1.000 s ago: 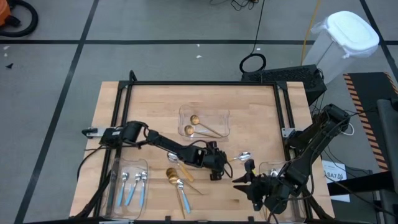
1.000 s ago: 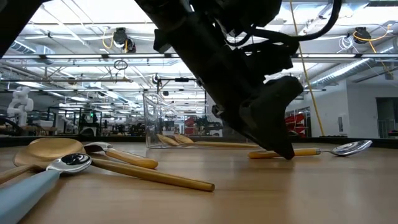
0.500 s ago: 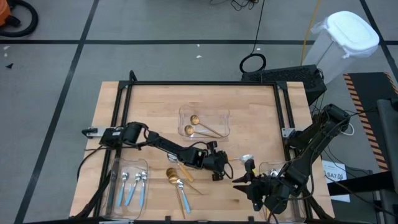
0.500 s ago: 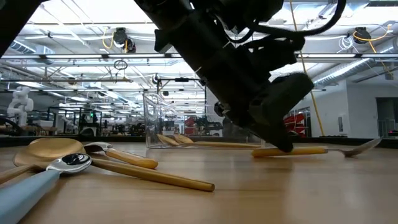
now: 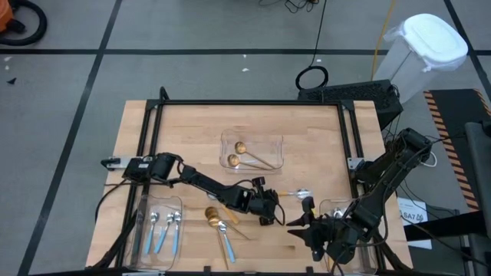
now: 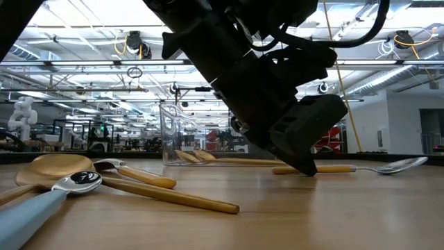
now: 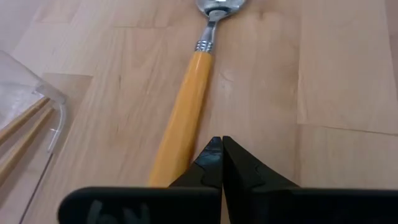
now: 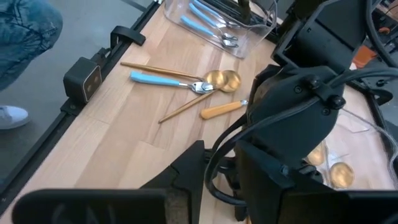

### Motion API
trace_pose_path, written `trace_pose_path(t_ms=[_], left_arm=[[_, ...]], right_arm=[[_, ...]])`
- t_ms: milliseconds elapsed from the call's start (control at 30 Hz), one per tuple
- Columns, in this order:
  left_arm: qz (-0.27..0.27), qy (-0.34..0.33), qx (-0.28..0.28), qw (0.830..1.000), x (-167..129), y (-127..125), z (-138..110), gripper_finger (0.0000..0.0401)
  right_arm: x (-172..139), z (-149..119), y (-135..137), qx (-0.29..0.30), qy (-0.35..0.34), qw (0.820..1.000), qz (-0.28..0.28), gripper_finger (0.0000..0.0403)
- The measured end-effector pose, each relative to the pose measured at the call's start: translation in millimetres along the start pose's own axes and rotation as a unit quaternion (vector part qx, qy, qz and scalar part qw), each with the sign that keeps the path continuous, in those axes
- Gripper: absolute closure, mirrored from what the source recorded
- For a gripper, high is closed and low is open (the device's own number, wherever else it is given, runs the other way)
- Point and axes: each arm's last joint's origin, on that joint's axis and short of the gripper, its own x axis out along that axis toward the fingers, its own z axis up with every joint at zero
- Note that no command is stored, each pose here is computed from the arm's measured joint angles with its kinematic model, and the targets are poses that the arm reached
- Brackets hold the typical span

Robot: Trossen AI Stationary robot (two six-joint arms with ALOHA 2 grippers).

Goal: Sort silverware by color (type)
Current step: Put the yellow spoon into the bottom right transparent bin

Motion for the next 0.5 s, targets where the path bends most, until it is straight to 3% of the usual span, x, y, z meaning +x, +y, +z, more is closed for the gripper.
trace_pose_path(t_ms=[300,500], left_arm=[[-0.005,-0.006,0.012,1.000,-5.7,-1.4,8.4,0.0391],[-0.017,-0.013,0.041,0.999,-9.8,-2.5,19.6,0.0315]], right_arm=[[-3.4,-0.1,-0.7,0.010,0.000,1.000,0.004,0.0314],[-31.5,4.2,-2.6,0.029,-0.034,0.999,0.030,0.0314]])
